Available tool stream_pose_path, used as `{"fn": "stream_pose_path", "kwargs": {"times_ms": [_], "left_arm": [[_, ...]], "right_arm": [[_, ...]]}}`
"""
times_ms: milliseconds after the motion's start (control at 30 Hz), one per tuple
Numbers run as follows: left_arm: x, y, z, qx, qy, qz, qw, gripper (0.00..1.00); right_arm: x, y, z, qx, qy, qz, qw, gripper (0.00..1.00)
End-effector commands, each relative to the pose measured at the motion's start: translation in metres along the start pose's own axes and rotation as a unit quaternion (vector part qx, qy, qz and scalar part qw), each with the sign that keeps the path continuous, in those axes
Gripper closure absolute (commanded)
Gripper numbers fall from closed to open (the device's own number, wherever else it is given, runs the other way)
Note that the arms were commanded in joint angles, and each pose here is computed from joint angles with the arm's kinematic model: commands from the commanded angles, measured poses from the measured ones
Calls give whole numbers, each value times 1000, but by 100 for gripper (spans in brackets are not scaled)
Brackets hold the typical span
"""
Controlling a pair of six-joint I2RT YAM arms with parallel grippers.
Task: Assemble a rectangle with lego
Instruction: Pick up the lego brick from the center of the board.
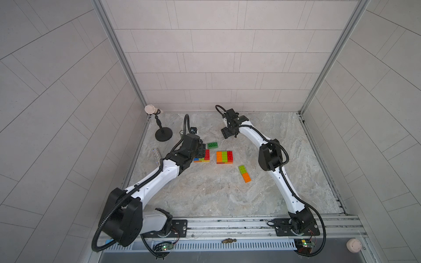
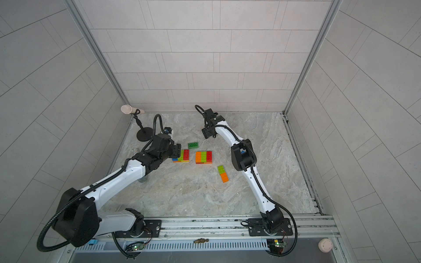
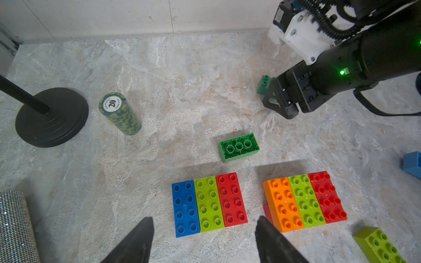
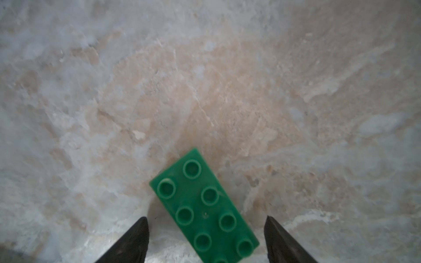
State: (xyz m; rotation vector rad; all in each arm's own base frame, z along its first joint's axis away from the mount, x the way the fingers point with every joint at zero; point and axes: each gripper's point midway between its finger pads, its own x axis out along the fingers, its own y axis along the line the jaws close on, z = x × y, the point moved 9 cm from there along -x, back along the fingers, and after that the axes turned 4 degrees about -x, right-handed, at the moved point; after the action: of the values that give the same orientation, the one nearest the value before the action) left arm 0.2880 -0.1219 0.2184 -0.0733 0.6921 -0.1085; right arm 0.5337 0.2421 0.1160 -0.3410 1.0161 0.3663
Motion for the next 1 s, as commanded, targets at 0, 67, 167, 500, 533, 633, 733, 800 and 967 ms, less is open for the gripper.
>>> {"fn": "stream_pose_path", "kwargs": {"times_ms": [0,67,167,500,533,633,733,800,967], "left_arm": [[-5,3,-1,-6,-2,2,1000,25],[-5,3,-1,-6,-1,3,1000,25],[-7,4,0,-5,-3,3,1000,25],[-13,5,0,-12,-8,2,1000,27],[-13,5,-1,-13,-8,1,1000,27],[-15,6,-3,-20,-10,0,1000,27],[-17,6,-3,-21,-13,-4,1000,28],[-16,3,-4,-12,-14,-22,1000,29],[-22,-22,-4,23,-53,-82,995,32]], "right_arm": [[13,-1,-3,-7,1,3,1000,20],[17,-3,-3,-1,0,4,1000,22],[22,-3,-4,2,-1,7,1000,28],[6,0,8,-1,-25,24,999,65],[3,1,9,-3,-26,24,999,67],[-16,-2,13,-5,-28,20,999,71],[-51,-7,16,6,-18,10,1000,73],[-78,-13,11,31,6,-10,999,75],[-126,-17,-47,88,43,-26,995,81]]}}
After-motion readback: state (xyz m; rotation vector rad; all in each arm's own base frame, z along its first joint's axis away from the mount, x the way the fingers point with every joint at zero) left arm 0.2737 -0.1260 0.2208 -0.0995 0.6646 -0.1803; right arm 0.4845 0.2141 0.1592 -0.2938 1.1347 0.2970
